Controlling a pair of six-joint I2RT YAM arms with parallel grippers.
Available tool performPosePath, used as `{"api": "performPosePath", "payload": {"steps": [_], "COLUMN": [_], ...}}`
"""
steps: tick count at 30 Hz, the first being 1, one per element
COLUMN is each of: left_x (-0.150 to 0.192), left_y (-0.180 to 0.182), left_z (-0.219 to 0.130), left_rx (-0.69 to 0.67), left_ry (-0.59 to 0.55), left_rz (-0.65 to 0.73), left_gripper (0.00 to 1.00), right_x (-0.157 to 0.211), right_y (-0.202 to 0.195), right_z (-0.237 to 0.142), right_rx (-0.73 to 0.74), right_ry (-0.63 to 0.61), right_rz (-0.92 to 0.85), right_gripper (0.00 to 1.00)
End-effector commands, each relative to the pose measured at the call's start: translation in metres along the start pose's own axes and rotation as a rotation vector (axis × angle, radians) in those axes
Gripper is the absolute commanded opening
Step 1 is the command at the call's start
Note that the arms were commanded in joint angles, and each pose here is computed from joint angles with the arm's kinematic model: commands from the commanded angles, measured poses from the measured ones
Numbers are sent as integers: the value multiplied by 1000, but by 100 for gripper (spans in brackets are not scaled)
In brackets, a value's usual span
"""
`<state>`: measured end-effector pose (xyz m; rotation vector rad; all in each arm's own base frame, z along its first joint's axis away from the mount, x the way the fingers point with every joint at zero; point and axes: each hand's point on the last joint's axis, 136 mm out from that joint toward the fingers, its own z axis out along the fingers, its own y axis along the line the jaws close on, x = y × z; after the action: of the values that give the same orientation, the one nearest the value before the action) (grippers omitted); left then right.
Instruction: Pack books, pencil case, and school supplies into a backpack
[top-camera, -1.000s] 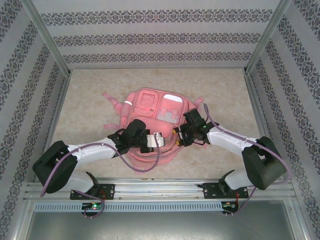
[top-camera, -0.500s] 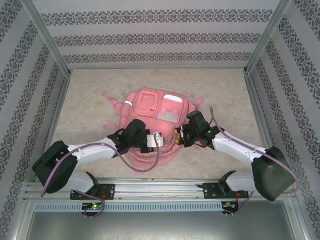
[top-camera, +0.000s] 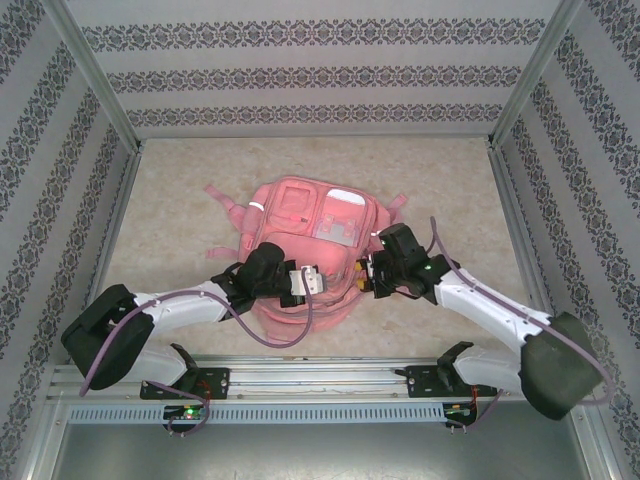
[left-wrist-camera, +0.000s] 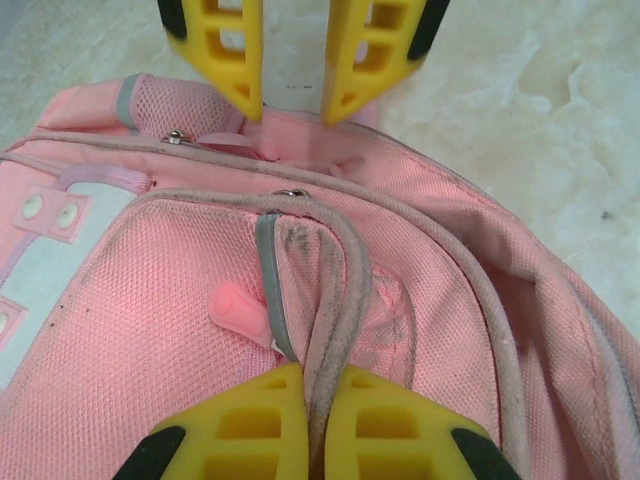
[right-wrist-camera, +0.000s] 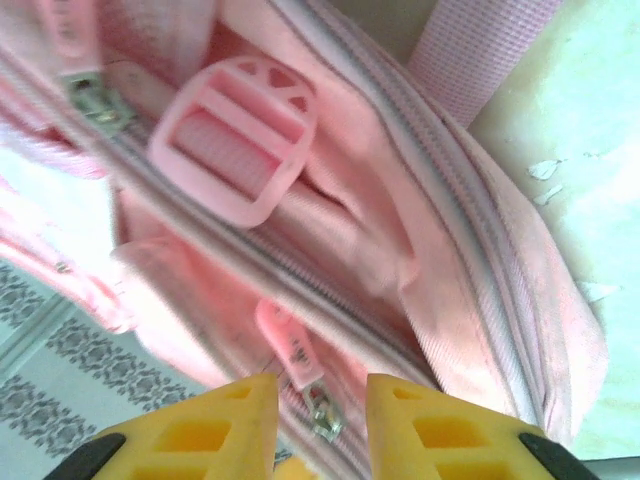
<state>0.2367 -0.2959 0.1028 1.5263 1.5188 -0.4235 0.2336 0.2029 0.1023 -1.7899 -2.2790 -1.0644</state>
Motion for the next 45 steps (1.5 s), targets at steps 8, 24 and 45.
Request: {"api": "performPosePath", "payload": {"steps": [8,24,45], "left_x": [-31,-29,-25], "left_y": [18,15,16], "left_z": [-7,-5,-2], "left_rx": [-69,-60,-63], "left_ry": [-162,-176,-159], "left_rz": [-30,-26,-28], "left_gripper": [0,0,0], "right_x": [1,14,3], "right_y": [4,19,20], "right_z": [11,19,2], "right_rx": [39,39,74], "right_ry": [-19,9,-69], "right_rz": [18,-2,-38], "right_gripper": [38,45,36]}}
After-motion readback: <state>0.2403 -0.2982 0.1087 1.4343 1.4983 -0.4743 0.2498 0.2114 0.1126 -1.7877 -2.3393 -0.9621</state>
